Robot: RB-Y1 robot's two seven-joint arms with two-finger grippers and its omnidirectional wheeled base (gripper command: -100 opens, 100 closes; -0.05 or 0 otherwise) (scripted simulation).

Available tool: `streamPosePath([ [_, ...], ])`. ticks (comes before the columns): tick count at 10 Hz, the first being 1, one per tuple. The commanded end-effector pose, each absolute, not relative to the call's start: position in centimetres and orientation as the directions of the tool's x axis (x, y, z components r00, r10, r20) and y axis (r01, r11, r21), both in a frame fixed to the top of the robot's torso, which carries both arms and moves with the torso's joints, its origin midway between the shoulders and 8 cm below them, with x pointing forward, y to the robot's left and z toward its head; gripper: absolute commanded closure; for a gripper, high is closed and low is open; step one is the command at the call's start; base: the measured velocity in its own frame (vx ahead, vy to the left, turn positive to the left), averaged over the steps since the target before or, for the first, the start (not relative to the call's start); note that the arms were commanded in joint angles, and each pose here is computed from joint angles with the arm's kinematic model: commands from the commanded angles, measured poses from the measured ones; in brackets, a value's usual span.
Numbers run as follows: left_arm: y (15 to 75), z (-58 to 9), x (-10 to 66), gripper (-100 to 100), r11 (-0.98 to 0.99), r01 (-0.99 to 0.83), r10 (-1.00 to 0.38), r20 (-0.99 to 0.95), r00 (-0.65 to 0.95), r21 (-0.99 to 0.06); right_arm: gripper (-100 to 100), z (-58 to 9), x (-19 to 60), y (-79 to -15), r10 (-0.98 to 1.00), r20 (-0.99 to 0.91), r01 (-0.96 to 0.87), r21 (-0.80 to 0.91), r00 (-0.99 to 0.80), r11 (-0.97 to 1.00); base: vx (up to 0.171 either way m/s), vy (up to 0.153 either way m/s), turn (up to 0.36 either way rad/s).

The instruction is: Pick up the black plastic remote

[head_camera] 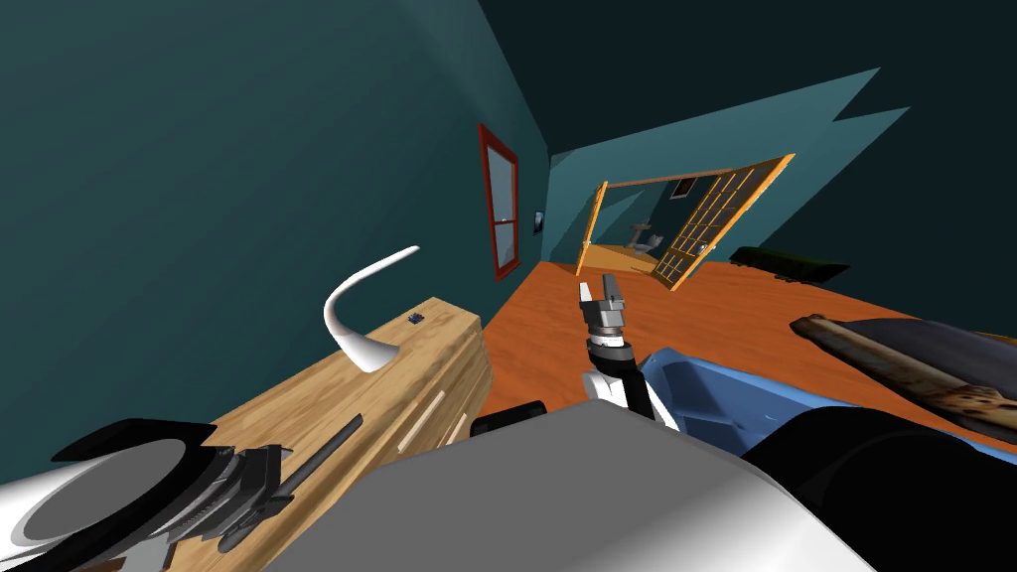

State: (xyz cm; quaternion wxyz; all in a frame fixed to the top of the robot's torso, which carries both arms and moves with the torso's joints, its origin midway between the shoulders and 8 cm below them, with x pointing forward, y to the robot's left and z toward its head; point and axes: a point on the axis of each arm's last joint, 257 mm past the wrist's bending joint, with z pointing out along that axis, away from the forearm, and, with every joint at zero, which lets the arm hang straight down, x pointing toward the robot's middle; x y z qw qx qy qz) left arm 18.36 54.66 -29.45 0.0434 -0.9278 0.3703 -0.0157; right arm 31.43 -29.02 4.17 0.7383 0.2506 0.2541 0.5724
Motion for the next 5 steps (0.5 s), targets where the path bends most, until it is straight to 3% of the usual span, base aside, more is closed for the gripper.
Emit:
streamPosePath([
  [1, 54.7, -29.4, 18.4, 0, -0.722, -0.686, -0.688, -0.003, 0.725, -0.092, 0, 4.2, 31.4, -29.0, 0.972, -0.088, -0.718, 0.661, 0.216, 0.219, 0.000, 0.000, 0.000],
  [2, 55.2, -30.3, 18.2, -100, -0.732, -0.675, -0.678, -0.002, 0.735, -0.095, 0, 4.2, 31.4, -29.0, 0.972, -0.088, -0.718, 0.661, 0.216, 0.219, -0.016, -0.013, -0.112],
  [5, 55.9, -31.5, 17.8, -100, -0.743, -0.663, -0.665, -0.003, 0.746, -0.096, 0, 4.2, 31.4, -29.0, 0.972, -0.088, -0.718, 0.661, 0.216, 0.219, -0.026, -0.014, -0.059],
])
